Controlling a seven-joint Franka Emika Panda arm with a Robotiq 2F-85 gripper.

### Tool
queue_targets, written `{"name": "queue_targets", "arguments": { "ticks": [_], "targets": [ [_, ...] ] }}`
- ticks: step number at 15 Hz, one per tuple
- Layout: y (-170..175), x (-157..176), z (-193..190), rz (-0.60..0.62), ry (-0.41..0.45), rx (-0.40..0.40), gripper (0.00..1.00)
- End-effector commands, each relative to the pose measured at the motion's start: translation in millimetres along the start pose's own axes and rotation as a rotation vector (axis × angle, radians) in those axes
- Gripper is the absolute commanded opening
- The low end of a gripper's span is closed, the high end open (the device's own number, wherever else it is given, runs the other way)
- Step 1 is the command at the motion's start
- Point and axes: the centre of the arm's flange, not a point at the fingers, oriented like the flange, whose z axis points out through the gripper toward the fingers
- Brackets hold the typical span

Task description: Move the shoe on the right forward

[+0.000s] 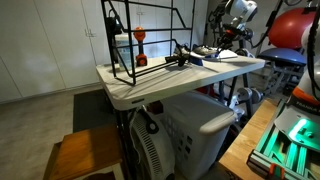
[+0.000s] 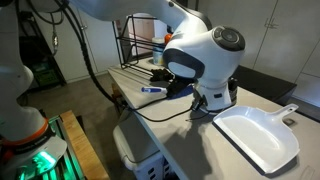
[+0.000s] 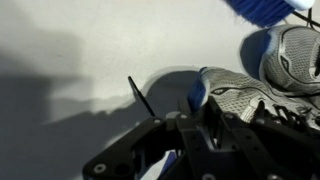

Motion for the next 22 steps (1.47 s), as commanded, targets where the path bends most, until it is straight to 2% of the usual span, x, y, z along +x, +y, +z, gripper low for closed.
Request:
{"name": "queue_targets", "arguments": {
  "ticks": [1,6,10,14,16,17,19,20,21,22],
  "targets": [
    [43,-33,-19,0.05,-0.023,-0.028,0.06],
    [86,-44,-38,0.076,-0.006,-0.084,0.06],
    [108,-49,-44,0.041,-0.046,-0.162,0.06],
    [118,-54,-44,-0.03,-0.109,-0.245,0.06],
    [118,-54,-42,-0.046,-0.092,-0.264,0.06],
    [116,-51,-42,-0.054,-0.079,-0.262,0.14],
    [113,-47,-39,-0.071,-0.067,-0.251,0.06],
    [112,-46,-38,-0.08,-0.069,-0.251,0.06],
    [110,-45,-38,-0.09,-0.071,-0.249,0.45],
    [110,-46,-38,-0.105,-0.071,-0.25,0.45]
  ]
}}
